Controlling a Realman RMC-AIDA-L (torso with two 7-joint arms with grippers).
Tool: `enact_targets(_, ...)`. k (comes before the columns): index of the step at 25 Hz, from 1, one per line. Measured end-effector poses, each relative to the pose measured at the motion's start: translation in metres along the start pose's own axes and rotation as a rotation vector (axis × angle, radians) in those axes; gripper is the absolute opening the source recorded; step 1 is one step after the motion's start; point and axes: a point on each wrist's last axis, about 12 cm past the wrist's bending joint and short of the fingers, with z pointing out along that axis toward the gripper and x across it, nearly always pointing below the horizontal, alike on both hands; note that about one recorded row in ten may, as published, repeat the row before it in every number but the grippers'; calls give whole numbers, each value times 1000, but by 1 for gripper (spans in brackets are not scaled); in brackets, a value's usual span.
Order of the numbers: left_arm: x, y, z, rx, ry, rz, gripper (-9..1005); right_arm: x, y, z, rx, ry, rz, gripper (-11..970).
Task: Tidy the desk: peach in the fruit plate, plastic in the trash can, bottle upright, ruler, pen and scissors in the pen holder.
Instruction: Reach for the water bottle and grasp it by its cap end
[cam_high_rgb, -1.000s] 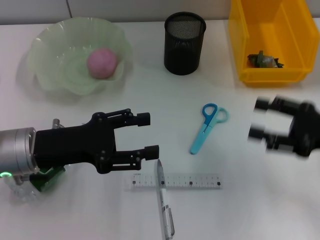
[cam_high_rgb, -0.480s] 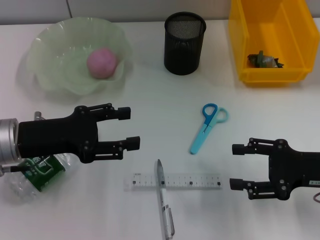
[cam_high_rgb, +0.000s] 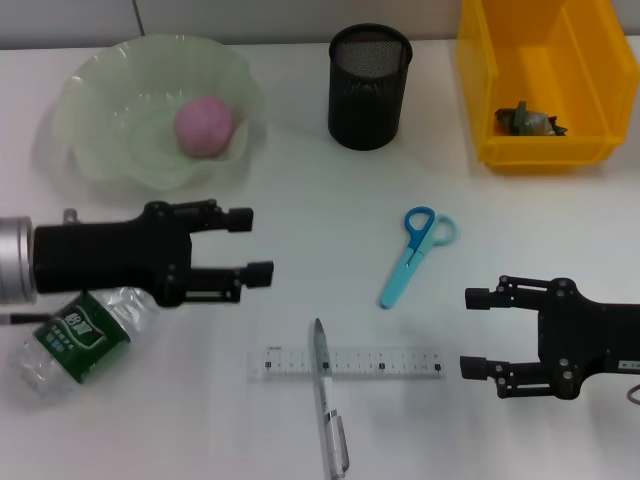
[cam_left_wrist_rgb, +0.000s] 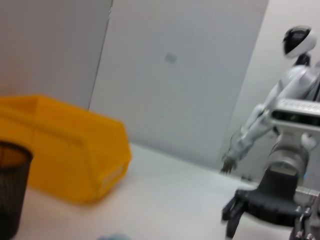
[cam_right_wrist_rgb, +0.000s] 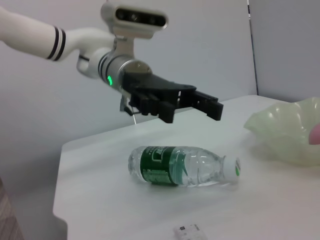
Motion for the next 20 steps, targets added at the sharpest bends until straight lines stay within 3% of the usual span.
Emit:
enact_targets(7, -37, 22, 5, -72, 210, -126, 785, 0, -1, -1, 2, 3, 3, 780)
enact_targets(10, -65, 33, 10, -141, 366, -171, 785, -1, -1, -1, 2, 4, 2, 779)
enact_targets(12, -65, 33, 10, -141, 366, -171, 785, -1, -2, -1, 2, 5, -3, 779)
enact_targets(13, -83, 39, 16, -202, 502, -207, 785, -2, -2, -1, 2, 6, -6, 779)
enact_targets(20, -111, 41, 31, -326, 746, -273, 784, -4, -6, -1, 16, 16, -24, 780)
